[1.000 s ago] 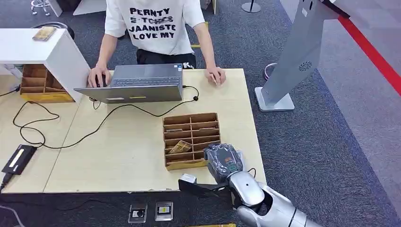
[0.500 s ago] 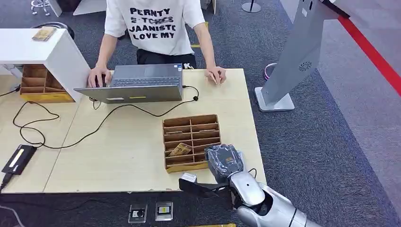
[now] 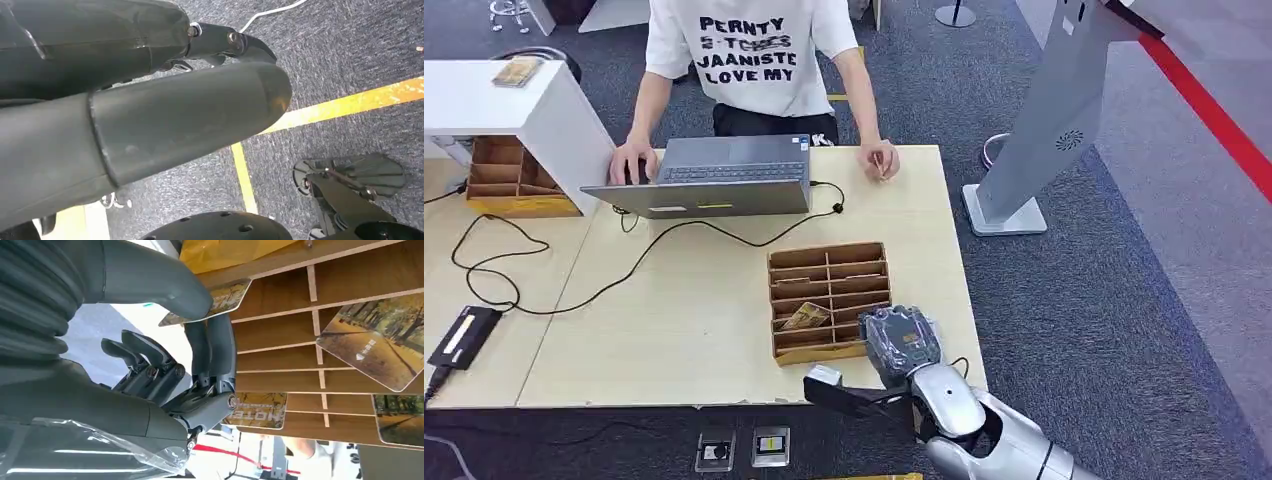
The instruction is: Pass the card to the sensor for recognition and then transmit it.
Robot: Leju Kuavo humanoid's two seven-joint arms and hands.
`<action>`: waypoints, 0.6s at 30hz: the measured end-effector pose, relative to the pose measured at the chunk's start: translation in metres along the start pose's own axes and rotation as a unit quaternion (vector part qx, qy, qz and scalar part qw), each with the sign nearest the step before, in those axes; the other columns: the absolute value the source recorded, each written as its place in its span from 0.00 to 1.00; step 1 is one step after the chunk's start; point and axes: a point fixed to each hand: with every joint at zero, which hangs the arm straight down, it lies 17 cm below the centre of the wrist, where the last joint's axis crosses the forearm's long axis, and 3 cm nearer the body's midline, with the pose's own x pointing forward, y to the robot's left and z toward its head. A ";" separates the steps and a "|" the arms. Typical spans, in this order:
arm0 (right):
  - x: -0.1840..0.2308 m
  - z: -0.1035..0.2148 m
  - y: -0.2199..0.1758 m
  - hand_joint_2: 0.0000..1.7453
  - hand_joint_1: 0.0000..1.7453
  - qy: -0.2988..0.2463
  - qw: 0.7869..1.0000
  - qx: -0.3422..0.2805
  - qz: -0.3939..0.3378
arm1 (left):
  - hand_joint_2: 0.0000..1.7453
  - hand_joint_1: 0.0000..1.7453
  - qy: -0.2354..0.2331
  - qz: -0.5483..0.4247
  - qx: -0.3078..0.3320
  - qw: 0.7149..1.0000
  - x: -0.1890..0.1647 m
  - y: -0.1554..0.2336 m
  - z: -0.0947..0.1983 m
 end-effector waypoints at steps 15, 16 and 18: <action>-0.015 0.002 -0.087 1.00 1.00 0.020 0.991 -0.135 0.006 | 0.00 0.00 -0.001 -0.003 -0.001 1.000 0.000 -0.001 0.000; -0.016 0.004 -0.098 1.00 1.00 0.021 0.988 -0.155 0.006 | 0.00 0.00 -0.001 -0.003 -0.001 1.000 0.000 -0.001 0.000; -0.021 0.011 -0.129 1.00 1.00 0.023 0.979 -0.203 0.007 | 0.00 0.00 -0.001 -0.004 -0.001 1.000 0.000 -0.001 0.000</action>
